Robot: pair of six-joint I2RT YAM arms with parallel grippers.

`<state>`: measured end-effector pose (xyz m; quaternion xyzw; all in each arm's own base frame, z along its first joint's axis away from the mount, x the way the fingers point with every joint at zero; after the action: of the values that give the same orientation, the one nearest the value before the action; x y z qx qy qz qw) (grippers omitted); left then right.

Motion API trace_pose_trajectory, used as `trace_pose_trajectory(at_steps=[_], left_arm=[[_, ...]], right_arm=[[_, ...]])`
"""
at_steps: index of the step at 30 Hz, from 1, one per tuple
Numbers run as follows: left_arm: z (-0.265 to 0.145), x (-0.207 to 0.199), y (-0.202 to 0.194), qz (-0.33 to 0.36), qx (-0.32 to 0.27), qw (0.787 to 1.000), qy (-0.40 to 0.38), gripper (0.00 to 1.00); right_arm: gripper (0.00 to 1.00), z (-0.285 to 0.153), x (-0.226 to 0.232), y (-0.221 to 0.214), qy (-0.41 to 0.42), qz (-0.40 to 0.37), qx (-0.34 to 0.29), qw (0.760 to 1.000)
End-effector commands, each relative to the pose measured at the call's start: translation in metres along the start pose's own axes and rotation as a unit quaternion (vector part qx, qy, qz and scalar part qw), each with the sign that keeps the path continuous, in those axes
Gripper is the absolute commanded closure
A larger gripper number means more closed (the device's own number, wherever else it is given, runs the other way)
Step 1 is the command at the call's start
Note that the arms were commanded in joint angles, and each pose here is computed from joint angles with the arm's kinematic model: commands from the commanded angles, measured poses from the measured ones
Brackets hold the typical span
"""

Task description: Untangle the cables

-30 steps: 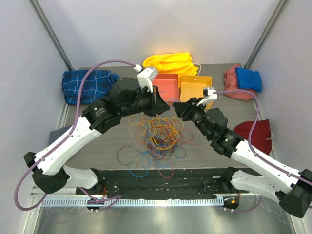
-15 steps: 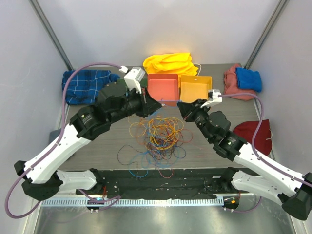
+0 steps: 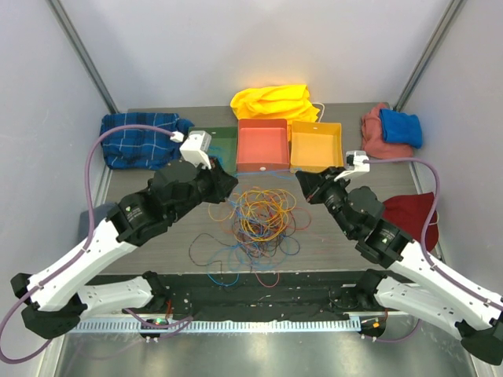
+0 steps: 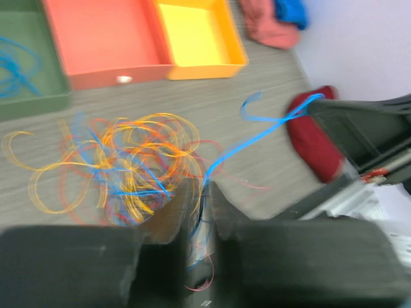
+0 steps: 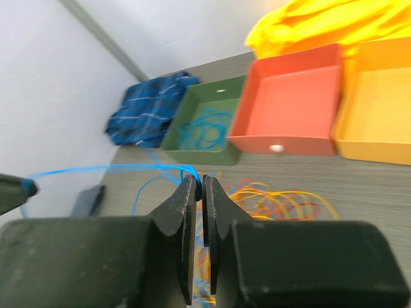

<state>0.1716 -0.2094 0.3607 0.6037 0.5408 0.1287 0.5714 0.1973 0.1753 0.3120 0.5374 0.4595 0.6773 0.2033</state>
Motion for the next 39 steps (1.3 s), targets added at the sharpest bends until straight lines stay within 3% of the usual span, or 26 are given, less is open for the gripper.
trace_pose_trajectory(at_steps=[1,3,5,10,15,22,30,36,39], left_arm=[[-0.004,0.016,0.01,-0.02,-0.047,0.997,0.05,0.42],[0.0,0.017,0.005,-0.023,-0.039,0.997,0.054,0.1],[0.003,0.017,0.004,-0.024,-0.038,0.997,0.056,0.0],[0.012,0.005,-0.004,-0.009,-0.015,1.0,0.007,0.0],[0.029,-0.025,-0.028,-0.006,0.05,0.992,-0.113,0.08],[0.044,-0.045,-0.046,-0.005,0.087,0.979,-0.185,0.19],[0.063,-0.043,-0.086,0.021,0.149,0.969,-0.196,0.18],[0.077,-0.036,-0.104,-0.003,0.141,0.971,-0.191,0.14],[0.083,-0.033,-0.109,-0.007,0.137,0.974,-0.181,0.21]], right_arm=[[0.87,-0.003,-0.024,0.001,-0.055,-0.039,-0.012,0.998],[0.92,-0.003,-0.021,0.0,-0.043,-0.041,-0.007,0.998],[0.99,-0.002,-0.019,-0.002,-0.034,-0.044,0.0,0.998],[0.99,-0.001,-0.01,-0.006,-0.002,-0.041,0.02,0.999],[0.99,-0.002,0.004,-0.01,0.051,-0.047,0.048,0.996],[0.99,-0.004,0.006,-0.014,0.065,-0.059,0.067,0.994],[0.99,-0.003,0.017,-0.002,0.08,-0.05,0.06,0.994],[0.99,-0.005,0.027,0.004,0.1,-0.03,0.057,0.993],[0.99,-0.008,0.028,0.008,0.103,-0.029,0.054,0.993]])
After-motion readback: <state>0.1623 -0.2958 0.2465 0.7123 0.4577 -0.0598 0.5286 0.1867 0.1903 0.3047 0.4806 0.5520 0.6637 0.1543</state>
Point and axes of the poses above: each gripper's point midway between its finger pads, its own z axis out along the fingers, its own x axis along the line the jaws close on, y = z × x, the point moved 6 cm from there along -z, back along the fingers
